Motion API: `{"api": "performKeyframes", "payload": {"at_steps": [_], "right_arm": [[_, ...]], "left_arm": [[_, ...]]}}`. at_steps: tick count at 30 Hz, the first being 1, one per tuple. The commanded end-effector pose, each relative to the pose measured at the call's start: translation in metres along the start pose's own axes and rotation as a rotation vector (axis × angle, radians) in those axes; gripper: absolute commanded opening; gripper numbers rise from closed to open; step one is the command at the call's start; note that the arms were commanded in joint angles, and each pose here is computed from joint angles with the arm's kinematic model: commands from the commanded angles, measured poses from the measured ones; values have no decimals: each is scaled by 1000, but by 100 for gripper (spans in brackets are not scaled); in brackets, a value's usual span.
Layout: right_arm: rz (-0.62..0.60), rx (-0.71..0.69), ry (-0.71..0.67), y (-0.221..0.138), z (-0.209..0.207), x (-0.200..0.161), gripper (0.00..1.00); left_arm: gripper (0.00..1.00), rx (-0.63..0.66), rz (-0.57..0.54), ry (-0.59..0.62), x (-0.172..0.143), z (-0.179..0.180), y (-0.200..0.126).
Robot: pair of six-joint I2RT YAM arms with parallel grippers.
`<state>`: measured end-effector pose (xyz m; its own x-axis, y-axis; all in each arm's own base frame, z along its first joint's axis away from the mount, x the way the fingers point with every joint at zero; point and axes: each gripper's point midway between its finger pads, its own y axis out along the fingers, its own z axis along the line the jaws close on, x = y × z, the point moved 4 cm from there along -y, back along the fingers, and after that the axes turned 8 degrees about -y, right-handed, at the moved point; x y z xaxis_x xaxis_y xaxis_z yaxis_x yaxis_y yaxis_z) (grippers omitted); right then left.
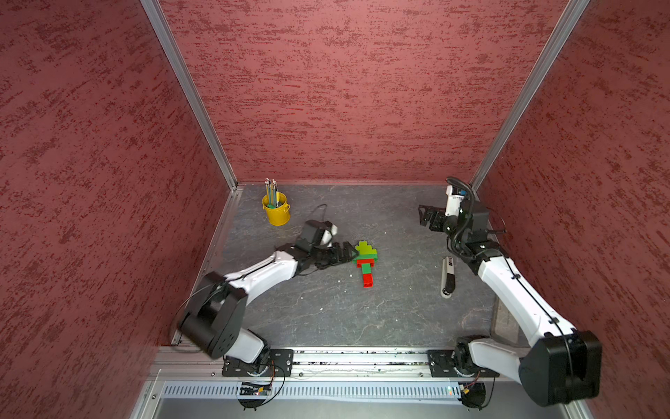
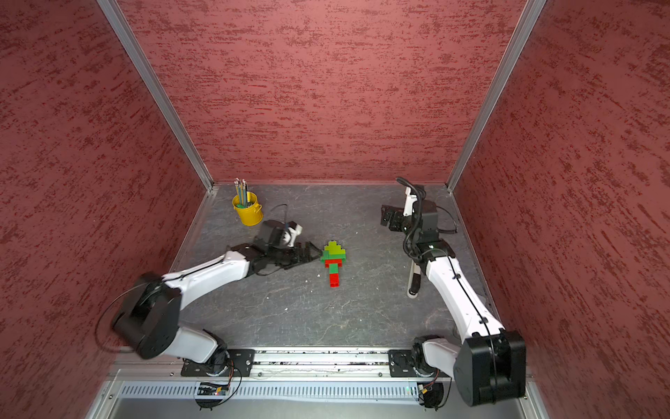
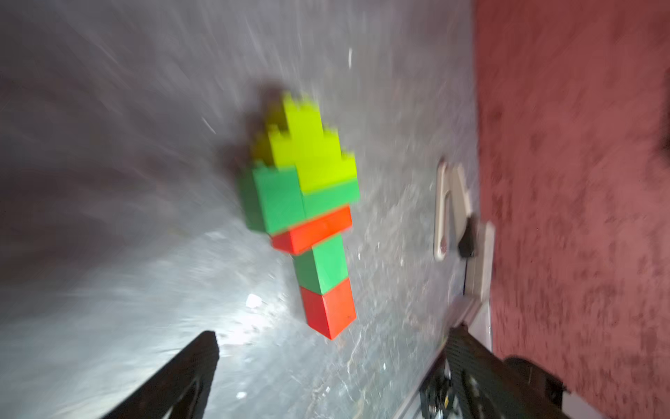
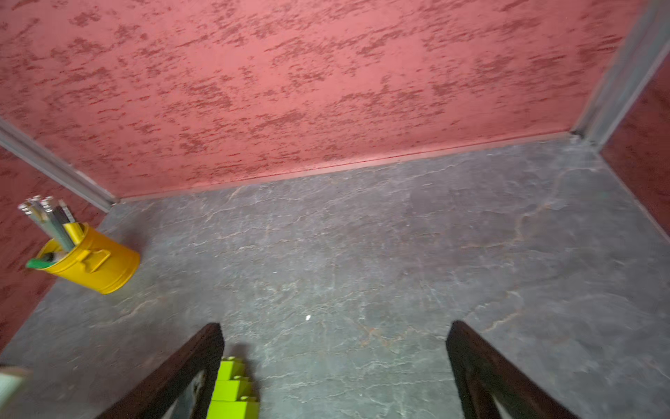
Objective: Assemble a spoon with lego
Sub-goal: Adjust the lego brick at the center of the board, then reset both arms
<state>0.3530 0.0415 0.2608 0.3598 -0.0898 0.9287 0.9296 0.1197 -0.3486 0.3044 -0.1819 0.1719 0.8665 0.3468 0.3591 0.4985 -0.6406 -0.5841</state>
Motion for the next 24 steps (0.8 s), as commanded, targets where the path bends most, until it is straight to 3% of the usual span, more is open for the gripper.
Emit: {"api": "performKeyframes", "payload": {"at_steps": [1,4,8,12,15,16,17,19,24], "right_arm": [[-160,-232,-7,-2,-39,-7,99],[-164,-353,-4,6,-62,-32,99],[-187,-407,-23,11,-77,-58,99],[-213,-418,-62,15,-84,-74,99],[-326,-396,-103,8,-81,-77,99],[-355,-393,-118,6,-81,-78,99],[-355,-381,-123,9,-80,-82,99],[-369,-356,-137,10,-78,-92,99],[-374,-327,-125,6,-80,-100,99]], "left_arm": [[100,187,-340,114,42,63,-60],[100,256,-648,241,67,101,-102],[100,336,-800,300,87,130,-121],[99,365,-843,418,91,152,-100],[100,340,-879,408,91,172,-84],[99,331,-835,432,91,167,-80],[99,403,-792,414,93,169,-74],[99,462,-829,443,94,164,-69],[99,427,-784,466,97,161,-63]]}}
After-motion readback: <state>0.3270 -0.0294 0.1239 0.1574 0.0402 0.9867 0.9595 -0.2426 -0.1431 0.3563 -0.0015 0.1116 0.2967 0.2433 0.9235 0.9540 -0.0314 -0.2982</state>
